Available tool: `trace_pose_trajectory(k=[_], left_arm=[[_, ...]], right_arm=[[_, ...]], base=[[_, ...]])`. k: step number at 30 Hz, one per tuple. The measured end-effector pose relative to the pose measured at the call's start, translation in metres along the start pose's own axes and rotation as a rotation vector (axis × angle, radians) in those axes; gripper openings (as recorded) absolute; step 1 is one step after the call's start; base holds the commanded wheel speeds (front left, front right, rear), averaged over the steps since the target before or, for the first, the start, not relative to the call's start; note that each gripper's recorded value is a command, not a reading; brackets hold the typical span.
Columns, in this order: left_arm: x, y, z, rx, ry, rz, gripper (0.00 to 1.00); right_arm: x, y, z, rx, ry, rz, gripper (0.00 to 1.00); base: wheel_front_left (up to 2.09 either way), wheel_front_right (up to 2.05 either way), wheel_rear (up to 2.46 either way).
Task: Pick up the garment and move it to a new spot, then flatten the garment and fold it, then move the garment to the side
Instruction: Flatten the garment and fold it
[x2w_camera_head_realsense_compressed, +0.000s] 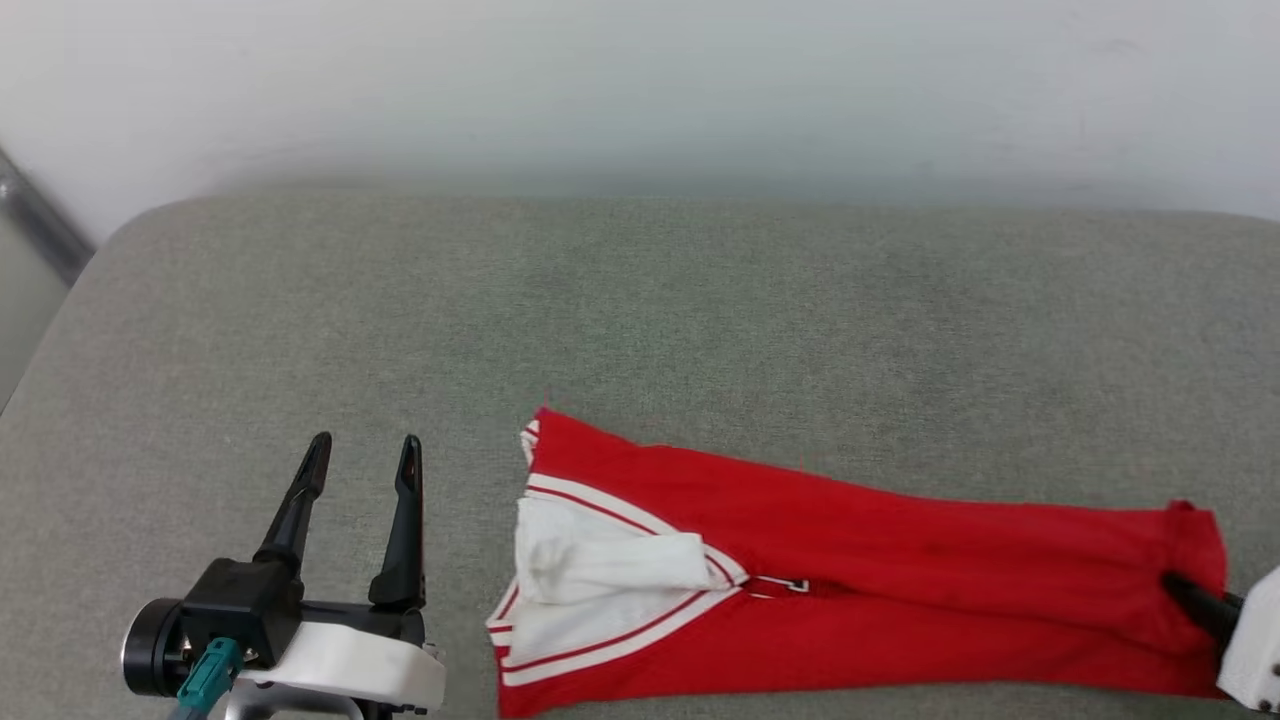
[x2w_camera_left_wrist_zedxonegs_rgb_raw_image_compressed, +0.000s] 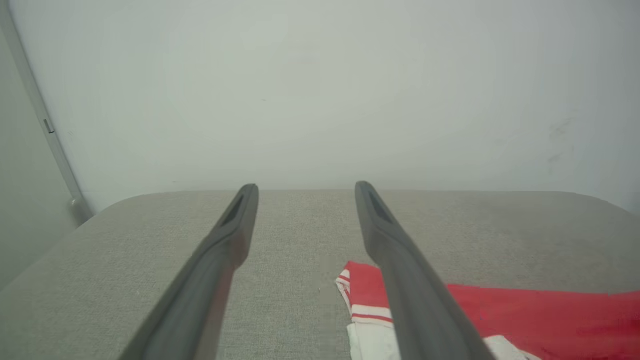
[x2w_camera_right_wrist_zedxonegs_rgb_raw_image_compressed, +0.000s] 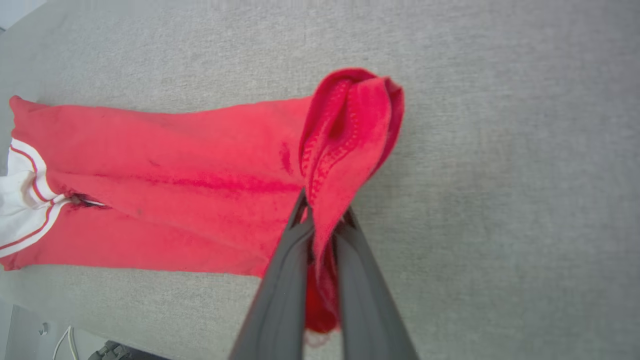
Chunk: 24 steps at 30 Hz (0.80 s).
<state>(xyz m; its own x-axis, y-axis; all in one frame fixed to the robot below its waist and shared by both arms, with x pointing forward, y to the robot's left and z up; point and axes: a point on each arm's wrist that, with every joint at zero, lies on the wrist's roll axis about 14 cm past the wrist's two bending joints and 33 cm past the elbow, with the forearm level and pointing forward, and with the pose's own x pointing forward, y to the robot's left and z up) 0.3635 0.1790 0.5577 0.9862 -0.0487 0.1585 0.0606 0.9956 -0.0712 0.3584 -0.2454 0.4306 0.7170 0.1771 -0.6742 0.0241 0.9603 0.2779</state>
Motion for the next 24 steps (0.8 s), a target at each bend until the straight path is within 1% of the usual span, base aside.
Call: trace_pose_trajectory(k=[4,6,7,10,14,19,24], left_arm=[[0.000,-0.001,-0.001,0.001,0.003,-0.006,1.00],[0.001,-0.001,-0.002,0.002,0.006,-0.006,1.00],[0.001,-0.001,-0.002,0.003,0.007,-0.007,1.00],[0.000,-0.001,-0.002,0.005,0.009,-0.002,1.00],[-0.003,0.001,-0.002,0.006,0.012,0.005,1.00],[-0.003,0.004,0.000,0.003,0.005,0.014,1.00],[-0.006,0.009,0.000,-0.001,0.004,0.032,1.00]], right_arm=[[-0.015,-0.028,0.007,0.050,-0.040,-0.075,0.00],[-0.019,-0.031,0.009,0.091,-0.058,-0.079,0.00],[-0.019,-0.028,0.008,0.128,-0.061,-0.063,0.00],[-0.014,0.000,-0.001,0.275,-0.035,0.062,0.00],[-0.008,0.052,-0.002,0.407,0.014,0.278,0.00],[-0.002,0.110,-0.001,0.485,0.117,0.518,0.00],[0.009,0.163,-0.004,0.487,0.225,0.692,0.00]], base=[[0.00,0.00,0.00],[0.00,0.00,0.00],[0.00,0.00,0.00],[0.00,0.00,0.00],[0.00,0.00,0.00],[0.00,0.00,0.00],[0.00,0.00,0.00]])
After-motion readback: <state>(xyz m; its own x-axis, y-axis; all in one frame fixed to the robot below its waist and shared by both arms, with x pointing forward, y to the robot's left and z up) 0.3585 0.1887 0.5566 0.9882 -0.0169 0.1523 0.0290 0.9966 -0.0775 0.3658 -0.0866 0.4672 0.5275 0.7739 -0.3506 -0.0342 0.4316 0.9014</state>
